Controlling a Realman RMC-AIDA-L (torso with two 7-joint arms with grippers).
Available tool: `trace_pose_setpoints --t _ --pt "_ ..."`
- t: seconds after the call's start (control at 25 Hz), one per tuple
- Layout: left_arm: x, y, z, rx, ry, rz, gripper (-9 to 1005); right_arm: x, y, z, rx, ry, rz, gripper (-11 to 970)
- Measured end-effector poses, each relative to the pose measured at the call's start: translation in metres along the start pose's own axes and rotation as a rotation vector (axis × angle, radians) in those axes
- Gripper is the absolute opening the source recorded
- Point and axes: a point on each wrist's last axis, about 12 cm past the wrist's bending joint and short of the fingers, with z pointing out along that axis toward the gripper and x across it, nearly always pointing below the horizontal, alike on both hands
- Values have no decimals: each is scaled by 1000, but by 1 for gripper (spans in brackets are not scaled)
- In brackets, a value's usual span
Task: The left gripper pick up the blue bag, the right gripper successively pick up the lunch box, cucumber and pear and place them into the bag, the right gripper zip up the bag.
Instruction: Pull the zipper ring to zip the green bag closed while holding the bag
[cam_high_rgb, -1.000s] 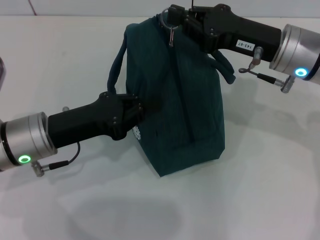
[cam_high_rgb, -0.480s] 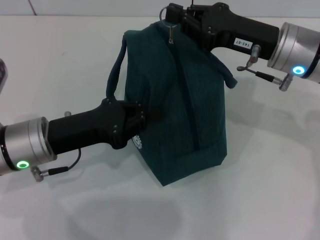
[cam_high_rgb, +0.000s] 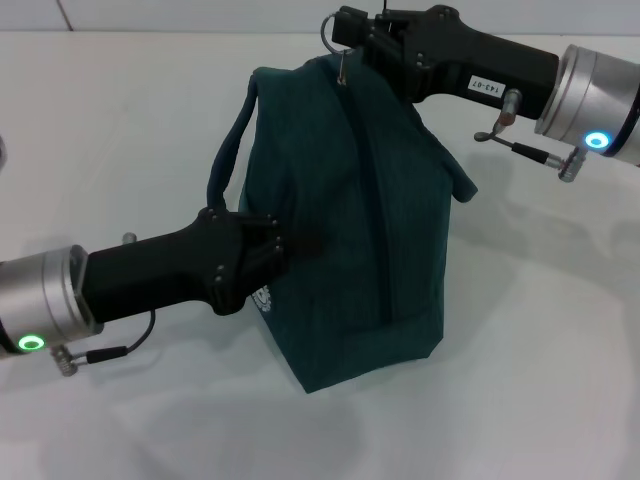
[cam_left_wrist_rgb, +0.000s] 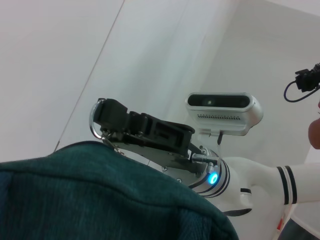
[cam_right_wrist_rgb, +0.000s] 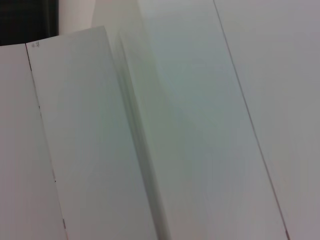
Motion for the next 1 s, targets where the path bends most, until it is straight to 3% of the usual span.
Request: trace_pose_setpoints --t 0.52,1.0 --pt "0 5 -25 -126 -87 -19 90 1 -5 -4 48 -21 14 65" --pt "2 12 -23 -190 -92 -39 101 1 -20 -2 164 -11 36 68"
